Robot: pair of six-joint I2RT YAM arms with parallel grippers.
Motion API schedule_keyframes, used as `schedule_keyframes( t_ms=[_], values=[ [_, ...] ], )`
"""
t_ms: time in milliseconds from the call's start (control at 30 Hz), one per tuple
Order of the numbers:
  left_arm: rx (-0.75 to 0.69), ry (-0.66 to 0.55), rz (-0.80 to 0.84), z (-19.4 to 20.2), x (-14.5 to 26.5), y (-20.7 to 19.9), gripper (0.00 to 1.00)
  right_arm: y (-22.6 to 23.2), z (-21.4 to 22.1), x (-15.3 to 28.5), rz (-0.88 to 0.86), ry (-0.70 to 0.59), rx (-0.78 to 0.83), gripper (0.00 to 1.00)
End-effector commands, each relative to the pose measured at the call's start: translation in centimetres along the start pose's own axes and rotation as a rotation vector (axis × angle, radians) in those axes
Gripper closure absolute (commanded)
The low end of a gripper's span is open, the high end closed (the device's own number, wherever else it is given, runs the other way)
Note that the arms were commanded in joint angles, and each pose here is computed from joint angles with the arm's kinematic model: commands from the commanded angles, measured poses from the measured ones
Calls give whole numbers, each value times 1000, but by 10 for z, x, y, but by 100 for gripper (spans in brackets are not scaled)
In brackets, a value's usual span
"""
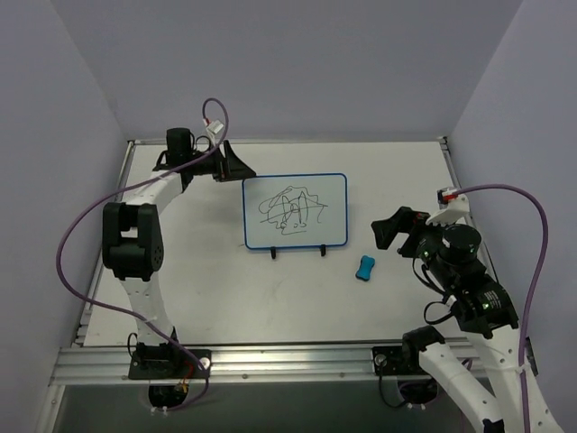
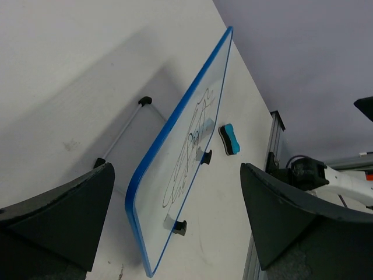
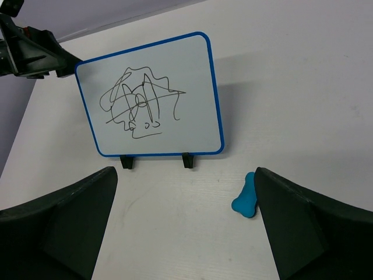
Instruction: Erase the whiteboard
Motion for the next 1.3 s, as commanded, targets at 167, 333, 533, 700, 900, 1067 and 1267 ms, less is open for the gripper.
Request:
schedule_keyframes(
  t_ms=[167, 333, 533, 700, 900, 1067, 1267],
  values=[
    [-54, 73, 122, 5, -9, 12, 18, 6, 3, -4, -52, 12, 4, 0],
    [-68, 87, 142, 10, -8, 9, 44, 4, 15, -12, -43, 39, -31, 0],
    [-59, 100, 178, 16, -9, 14, 60, -3, 43, -47, 23, 133, -135, 4],
    [-80, 87, 179, 14, -7, 16, 79, -20, 63, -69, 173, 205, -157, 8],
    [-112, 76, 156, 17, -7, 24, 98, -32, 93, -92, 273, 303, -168, 16],
    [-151, 66, 164, 22, -5, 29, 98, -33, 126, -105, 353, 395, -124, 32],
    [-254, 2, 81, 22, 3, 30, 98, -29, 151, -100, 440, 464, -65, 34]
  ],
)
Point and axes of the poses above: each gripper's point midway between its finger pads, its own x axis back along the fingers, its own y axis along the line the jaws close on, z = x × y, the point moved 6 cm from there along x, back along the fingers, and after that the axes turned 8 degrees about x, right-handed, at the moved point
